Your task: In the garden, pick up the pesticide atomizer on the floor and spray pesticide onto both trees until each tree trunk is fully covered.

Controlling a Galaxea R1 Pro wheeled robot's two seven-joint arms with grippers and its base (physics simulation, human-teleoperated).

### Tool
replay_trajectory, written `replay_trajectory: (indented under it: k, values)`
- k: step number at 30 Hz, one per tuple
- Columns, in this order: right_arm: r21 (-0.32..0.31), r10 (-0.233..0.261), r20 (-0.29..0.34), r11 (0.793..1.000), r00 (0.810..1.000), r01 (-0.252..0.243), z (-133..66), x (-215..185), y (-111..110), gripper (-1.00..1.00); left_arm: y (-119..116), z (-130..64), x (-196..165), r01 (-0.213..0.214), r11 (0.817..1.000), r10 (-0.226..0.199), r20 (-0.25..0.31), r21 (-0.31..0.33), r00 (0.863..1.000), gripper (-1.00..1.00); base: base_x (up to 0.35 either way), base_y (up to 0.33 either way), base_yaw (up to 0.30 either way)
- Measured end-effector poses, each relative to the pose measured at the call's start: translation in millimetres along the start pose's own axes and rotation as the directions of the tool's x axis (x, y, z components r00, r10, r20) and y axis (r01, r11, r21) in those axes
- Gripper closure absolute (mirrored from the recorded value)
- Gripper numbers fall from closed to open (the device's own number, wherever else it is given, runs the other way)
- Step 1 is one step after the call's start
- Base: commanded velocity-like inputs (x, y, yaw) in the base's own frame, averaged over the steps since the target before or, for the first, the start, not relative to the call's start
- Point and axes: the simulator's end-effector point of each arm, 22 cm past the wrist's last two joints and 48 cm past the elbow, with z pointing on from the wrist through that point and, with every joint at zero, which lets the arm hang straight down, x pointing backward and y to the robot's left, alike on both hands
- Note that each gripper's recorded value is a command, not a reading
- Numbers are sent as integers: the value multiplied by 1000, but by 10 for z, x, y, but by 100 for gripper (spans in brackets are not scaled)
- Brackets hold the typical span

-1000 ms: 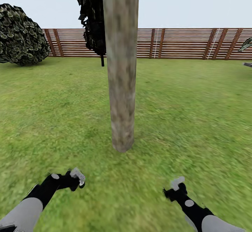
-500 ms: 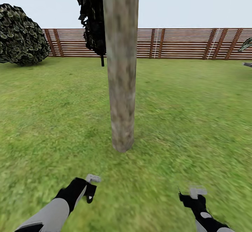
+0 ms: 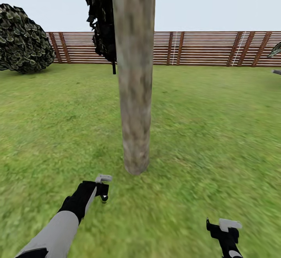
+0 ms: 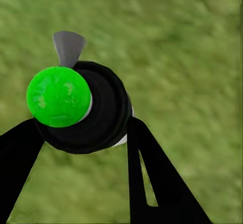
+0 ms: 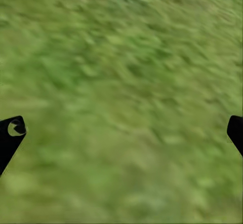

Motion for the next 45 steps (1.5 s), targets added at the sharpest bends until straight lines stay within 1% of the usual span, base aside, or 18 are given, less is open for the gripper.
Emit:
replay_trajectory:
  k: [5, 14, 25, 28, 29, 31, 33, 35, 36, 38, 40, 45]
  values:
    - [0, 0, -2, 1000, 1000, 0, -4, 11, 1, -100, -8, -18, -58, 1, 1000, -1, 13, 1, 1000, 100, 239, -223, 0]
    - [0, 1, -4, 1000, 1000, -1, -8, 23, 11, -100, -22, -16, -59, 0, 1000, 0, 13, 3, 1000, 100, 15, -321, -23]
    - [0, 2, -4, 1000, 1000, -2, -10, 24, 19, -100, -2, -18, -64, 4, 1000, -4, 14, 0, 1000, 100, -18, -319, -258]
    - [-1, 2, -4, 1000, 1000, -2, -10, 26, 22, -100, 10, -18, -58, 5, 1000, -5, 12, -2, 1000, 100, 26, -66, -216]
    - [-2, 3, -5, 1000, 1000, -3, -10, 27, 24, -100, 8, -18, -29, 8, 1000, -8, -1, -2, 1000, 100, 6, -14, -55]
    - [-2, 3, -5, 1000, 1000, -3, -10, 27, 24, -100, 2, -24, 57, 16, 1000, -16, -46, -1, 999, 100, 1, -3, -14]
    - [-2, 3, -5, 1000, 1000, -3, -10, 26, 24, -100, 2, -42, 12, 18, 1000, -18, -49, 0, 999, 100, 0, -1, -4]
    - [-2, 3, -5, 1000, 1000, -3, -10, 26, 25, -100, 43, -57, 30, 19, 1000, -20, -71, -8, 997, 100, 0, 0, -1]
    - [-2, 3, -5, 1000, 1000, -3, -10, 25, 25, -100, 182, -106, 22, 24, 999, -27, -88, -32, 996, 100, 0, 0, 0]
    - [-2, 3, -5, 1000, 1000, -3, -9, 26, 25, -100, 256, -149, -28, 38, 998, -41, -77, -42, 996, 100, -129, 0, 0]
    - [-2, 3, -5, 1000, 1000, -3, -8, 28, 25, -100, 270, -167, -61, 39, 998, -42, -69, -45, 997, 100, -266, 0, 0]
    - [-2, 2, -5, 1000, 1000, -2, -9, 27, 25, -100, 47, -205, -231, 37, 999, -38, -45, -17, 998, 100, -187, 0, 0]
